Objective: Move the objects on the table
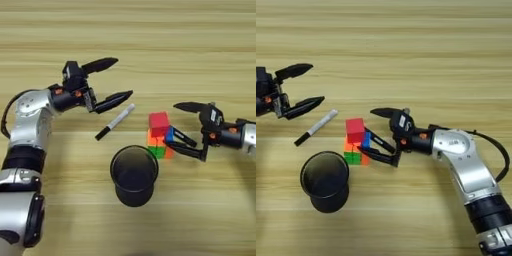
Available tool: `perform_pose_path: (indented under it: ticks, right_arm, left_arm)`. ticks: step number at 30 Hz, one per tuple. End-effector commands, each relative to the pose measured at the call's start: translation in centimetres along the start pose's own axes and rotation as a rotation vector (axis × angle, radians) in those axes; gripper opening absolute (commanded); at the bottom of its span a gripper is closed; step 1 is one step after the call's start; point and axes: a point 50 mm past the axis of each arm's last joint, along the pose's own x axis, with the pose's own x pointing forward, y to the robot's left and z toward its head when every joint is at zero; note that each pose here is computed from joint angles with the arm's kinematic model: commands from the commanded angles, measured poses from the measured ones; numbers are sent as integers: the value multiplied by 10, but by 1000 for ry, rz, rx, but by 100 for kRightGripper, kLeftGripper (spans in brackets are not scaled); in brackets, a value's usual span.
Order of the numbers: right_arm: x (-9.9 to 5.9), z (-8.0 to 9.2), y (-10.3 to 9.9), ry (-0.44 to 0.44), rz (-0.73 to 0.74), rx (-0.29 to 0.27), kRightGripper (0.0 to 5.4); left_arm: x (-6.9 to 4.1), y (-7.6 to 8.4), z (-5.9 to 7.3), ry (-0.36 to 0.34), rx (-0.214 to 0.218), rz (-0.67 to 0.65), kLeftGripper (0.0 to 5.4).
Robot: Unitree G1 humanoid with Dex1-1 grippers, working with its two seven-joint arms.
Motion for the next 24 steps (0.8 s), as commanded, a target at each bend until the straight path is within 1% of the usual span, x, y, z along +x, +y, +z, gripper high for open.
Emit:
perform_pose_path:
  ticks: [1, 3, 6, 9, 11, 14, 16, 18, 20, 24]
  right_arm:
    - [4, 11, -5, -38, -30, -16, 540]
    - [7, 11, -6, -44, -43, -10, 540]
    - [12, 10, -7, -48, -61, 3, 540]
    - [17, 8, -7, -52, -72, 18, 540]
    - [20, 7, -7, -52, -74, 26, 540]
    - [24, 5, -7, -51, -78, 39, 540]
    - [26, 4, -7, -52, -82, 45, 540]
    - [27, 3, -6, -51, -83, 51, 540]
    - [28, 2, -4, -49, -79, 59, 540]
    - [29, -1, -2, -43, -73, 67, 540]
  left_arm:
    - [-1, -2, 2, -39, 26, 77, 537]
    - [-1, -2, 2, -63, 30, 118, 537]
    - [2, -4, 1, -81, 58, 178, 537]
    - [5, -3, 2, -139, 53, 268, 537]
    - [8, -3, 0, -154, 82, 340, 537]
    - [10, -4, -5, -187, 73, 436, 537]
    - [10, -3, -6, -211, 58, 485, 537]
    - [10, -3, -6, -229, 56, 524, 537]
    - [10, -3, -7, -236, 50, 545, 537]
    - [12, -5, -11, -227, 45, 541, 537]
